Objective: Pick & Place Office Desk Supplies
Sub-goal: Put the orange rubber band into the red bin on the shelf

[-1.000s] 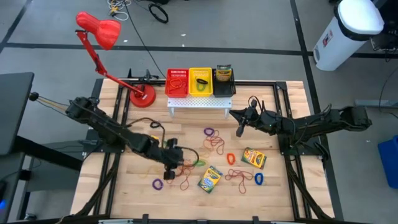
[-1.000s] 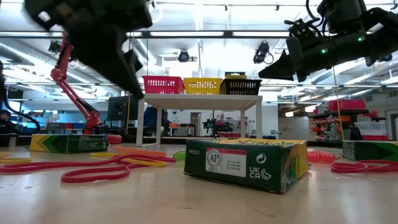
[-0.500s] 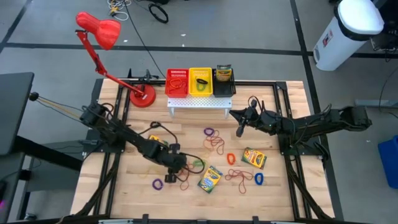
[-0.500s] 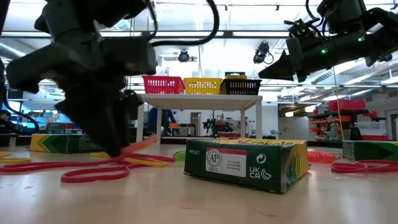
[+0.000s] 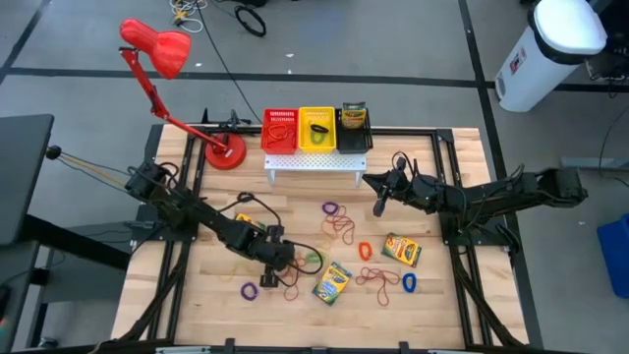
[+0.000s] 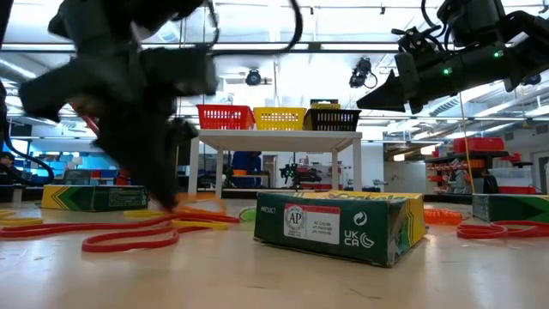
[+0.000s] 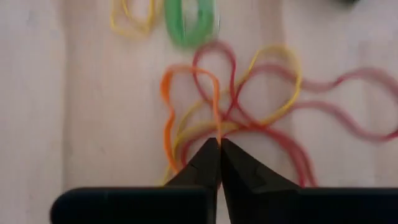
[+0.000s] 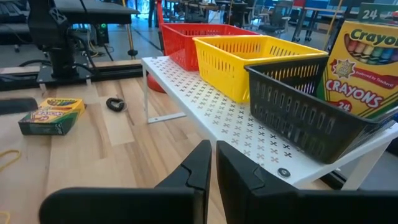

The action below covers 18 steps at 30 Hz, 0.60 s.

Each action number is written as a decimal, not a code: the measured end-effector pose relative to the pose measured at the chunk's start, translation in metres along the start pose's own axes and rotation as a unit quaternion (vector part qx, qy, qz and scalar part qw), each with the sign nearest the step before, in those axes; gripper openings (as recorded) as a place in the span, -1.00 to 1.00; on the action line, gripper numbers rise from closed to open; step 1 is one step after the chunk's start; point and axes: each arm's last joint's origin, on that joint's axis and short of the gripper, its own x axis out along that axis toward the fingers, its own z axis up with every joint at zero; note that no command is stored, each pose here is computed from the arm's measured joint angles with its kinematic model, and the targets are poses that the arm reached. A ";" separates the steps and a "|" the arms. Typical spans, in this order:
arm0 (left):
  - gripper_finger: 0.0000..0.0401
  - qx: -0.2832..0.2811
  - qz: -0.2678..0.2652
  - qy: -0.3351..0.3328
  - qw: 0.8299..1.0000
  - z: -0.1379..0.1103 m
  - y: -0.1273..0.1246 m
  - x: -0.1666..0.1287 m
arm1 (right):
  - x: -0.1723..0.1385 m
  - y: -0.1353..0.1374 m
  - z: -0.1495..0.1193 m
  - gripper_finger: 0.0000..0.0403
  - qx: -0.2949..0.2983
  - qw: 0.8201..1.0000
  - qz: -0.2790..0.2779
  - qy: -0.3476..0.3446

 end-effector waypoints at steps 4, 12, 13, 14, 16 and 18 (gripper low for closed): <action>-0.95 -0.008 -0.004 -0.032 0.999 0.017 0.004 -0.024 | 0.000 0.000 0.000 -0.84 0.000 1.000 0.000 0.000; -0.95 -0.065 0.051 -0.125 0.989 0.039 0.046 -0.092 | 0.000 0.000 0.000 -0.84 0.001 1.000 0.000 -0.002; -0.95 -0.080 0.066 -0.138 0.985 0.040 0.057 -0.101 | 0.000 0.000 0.001 -0.84 0.001 1.000 0.000 -0.003; -0.95 -0.096 0.082 -0.150 0.980 0.040 0.067 -0.110 | 0.000 0.000 0.001 -0.84 0.001 1.000 0.000 -0.003; -0.95 -0.125 0.109 -0.177 0.970 0.042 0.092 -0.126 | 0.000 0.000 0.000 -0.84 0.001 1.000 0.000 -0.002; -0.95 -0.147 0.134 -0.191 0.961 0.043 0.117 -0.141 | 0.000 0.000 0.001 -0.84 0.001 1.000 0.000 -0.003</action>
